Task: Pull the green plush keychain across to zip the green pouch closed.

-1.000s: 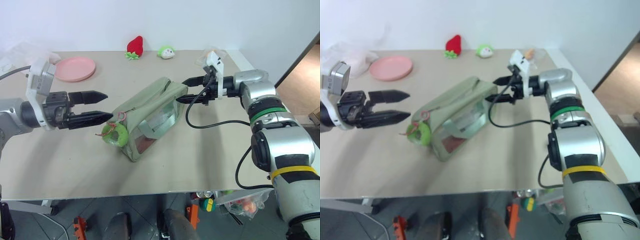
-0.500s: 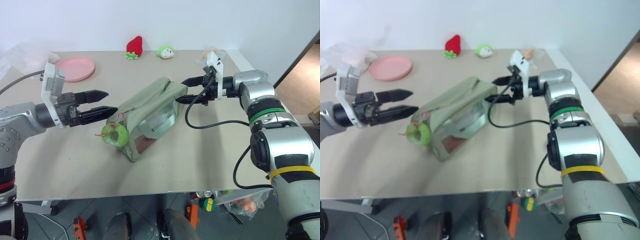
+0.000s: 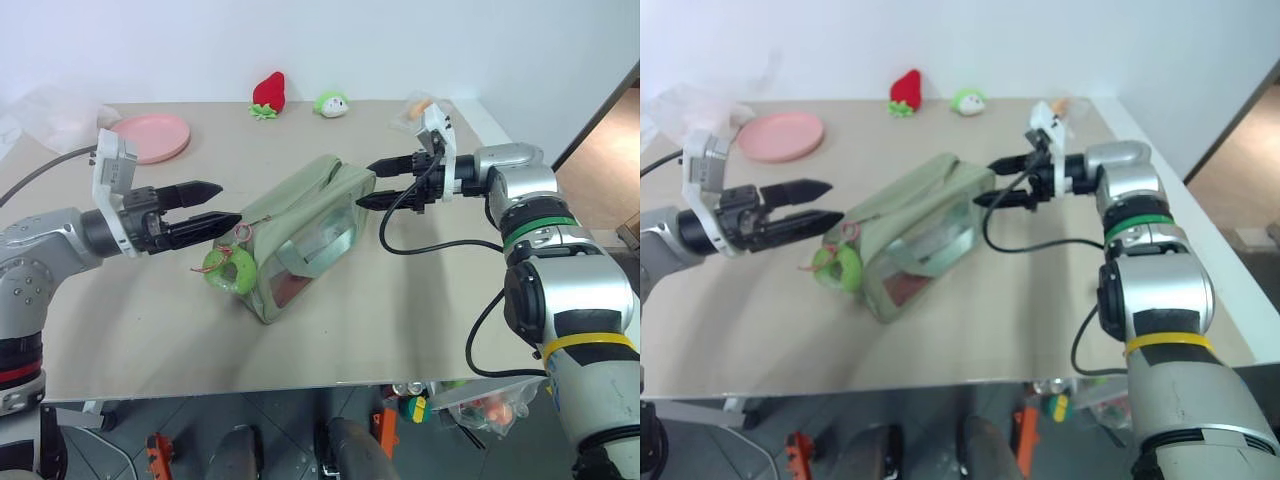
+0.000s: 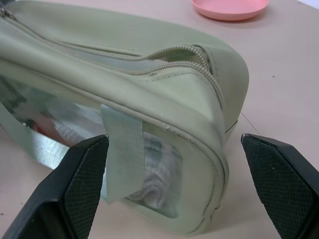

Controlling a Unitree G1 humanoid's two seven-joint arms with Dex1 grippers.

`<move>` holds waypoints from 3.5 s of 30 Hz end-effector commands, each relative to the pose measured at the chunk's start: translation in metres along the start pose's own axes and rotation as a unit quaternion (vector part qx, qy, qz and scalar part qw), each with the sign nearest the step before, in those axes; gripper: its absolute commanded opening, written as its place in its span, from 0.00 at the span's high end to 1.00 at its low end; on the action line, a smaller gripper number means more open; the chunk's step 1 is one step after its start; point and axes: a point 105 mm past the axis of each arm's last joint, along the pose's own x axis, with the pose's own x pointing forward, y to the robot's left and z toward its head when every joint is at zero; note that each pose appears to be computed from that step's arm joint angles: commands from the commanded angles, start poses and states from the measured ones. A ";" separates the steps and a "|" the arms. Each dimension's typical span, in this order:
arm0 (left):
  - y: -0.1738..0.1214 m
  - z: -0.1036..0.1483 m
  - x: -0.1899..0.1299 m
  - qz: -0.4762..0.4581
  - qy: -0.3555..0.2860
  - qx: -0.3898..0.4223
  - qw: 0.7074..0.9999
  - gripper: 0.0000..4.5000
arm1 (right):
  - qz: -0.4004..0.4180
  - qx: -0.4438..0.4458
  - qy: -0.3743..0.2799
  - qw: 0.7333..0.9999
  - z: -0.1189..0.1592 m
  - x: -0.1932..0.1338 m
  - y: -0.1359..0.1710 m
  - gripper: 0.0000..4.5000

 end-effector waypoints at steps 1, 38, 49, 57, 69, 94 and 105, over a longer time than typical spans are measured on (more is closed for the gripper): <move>-0.002 0.011 0.001 -0.002 -0.017 0.022 1.000 0.01 | 0.077 0.017 -0.086 0.993 0.037 0.002 0.015 0.07; -0.002 0.014 0.001 -0.001 -0.015 0.029 0.999 0.01 | 0.150 0.015 -0.036 0.988 0.000 -0.012 0.055 0.07; -0.002 0.013 0.003 -0.007 -0.017 0.029 0.999 0.01 | 0.085 0.018 -0.035 0.996 -0.001 -0.018 0.033 0.07; -0.002 0.015 0.002 -0.005 -0.021 0.032 0.999 0.01 | 0.107 0.039 -0.059 0.992 -0.001 -0.020 0.036 0.07; -0.003 0.015 0.002 -0.004 -0.023 0.031 0.999 0.01 | 0.105 0.054 -0.067 0.991 -0.004 -0.016 0.035 0.07; -0.002 0.015 0.003 -0.002 -0.025 0.032 0.999 0.01 | 0.048 0.072 -0.087 0.992 -0.015 -0.019 0.022 0.07; -0.002 0.014 0.001 0.003 -0.025 0.032 0.999 0.01 | -0.048 0.057 -0.072 0.995 -0.024 -0.048 0.002 0.07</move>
